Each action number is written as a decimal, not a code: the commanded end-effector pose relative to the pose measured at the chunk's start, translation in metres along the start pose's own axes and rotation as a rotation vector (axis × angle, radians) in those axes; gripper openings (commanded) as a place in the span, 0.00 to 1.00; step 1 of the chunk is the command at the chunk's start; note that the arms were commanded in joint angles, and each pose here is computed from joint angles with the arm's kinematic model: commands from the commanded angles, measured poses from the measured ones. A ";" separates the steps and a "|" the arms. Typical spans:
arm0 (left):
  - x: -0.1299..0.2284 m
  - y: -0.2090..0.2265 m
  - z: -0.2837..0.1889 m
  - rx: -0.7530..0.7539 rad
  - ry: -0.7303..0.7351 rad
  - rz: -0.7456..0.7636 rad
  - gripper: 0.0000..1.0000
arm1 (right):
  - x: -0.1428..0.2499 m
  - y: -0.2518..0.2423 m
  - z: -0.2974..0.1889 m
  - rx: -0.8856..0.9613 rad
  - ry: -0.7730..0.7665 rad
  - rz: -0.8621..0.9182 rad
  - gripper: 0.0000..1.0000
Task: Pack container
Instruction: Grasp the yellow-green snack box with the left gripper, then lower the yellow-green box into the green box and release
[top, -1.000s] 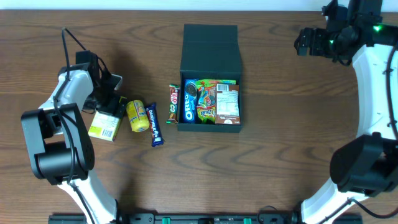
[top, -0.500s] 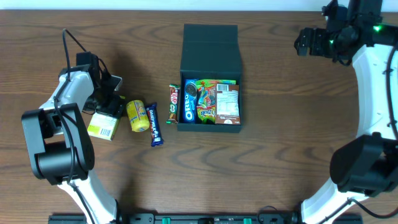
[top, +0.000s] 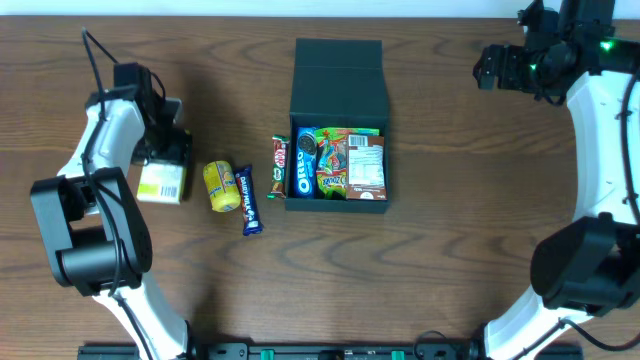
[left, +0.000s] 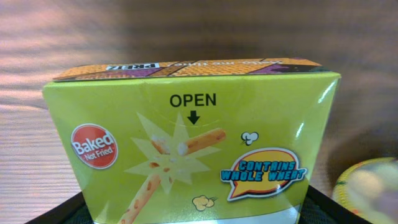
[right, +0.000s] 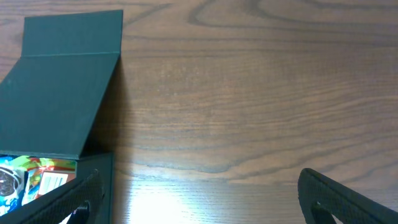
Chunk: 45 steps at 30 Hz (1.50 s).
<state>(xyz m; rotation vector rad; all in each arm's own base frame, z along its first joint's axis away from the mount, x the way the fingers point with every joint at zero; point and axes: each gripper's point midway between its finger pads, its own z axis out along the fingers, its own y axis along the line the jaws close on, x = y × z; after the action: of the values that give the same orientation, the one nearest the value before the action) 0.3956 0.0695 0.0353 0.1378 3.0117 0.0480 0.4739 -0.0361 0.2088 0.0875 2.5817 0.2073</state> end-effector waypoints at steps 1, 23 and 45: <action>-0.019 0.007 -0.019 -0.018 -0.036 -0.067 0.74 | 0.003 0.001 0.005 -0.006 0.013 0.014 0.99; -0.080 -0.161 -0.087 0.140 -0.193 0.128 0.73 | 0.016 -0.088 0.007 0.150 0.000 0.142 0.99; -0.054 -0.379 -0.123 0.484 -0.232 -0.038 0.73 | 0.019 -0.123 0.026 0.184 -0.074 0.177 0.99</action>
<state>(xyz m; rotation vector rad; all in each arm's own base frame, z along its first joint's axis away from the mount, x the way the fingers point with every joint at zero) 0.4021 -0.3039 0.1469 0.2099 2.7148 -0.6006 0.4695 -0.1480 0.1601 0.3606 2.5111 0.0264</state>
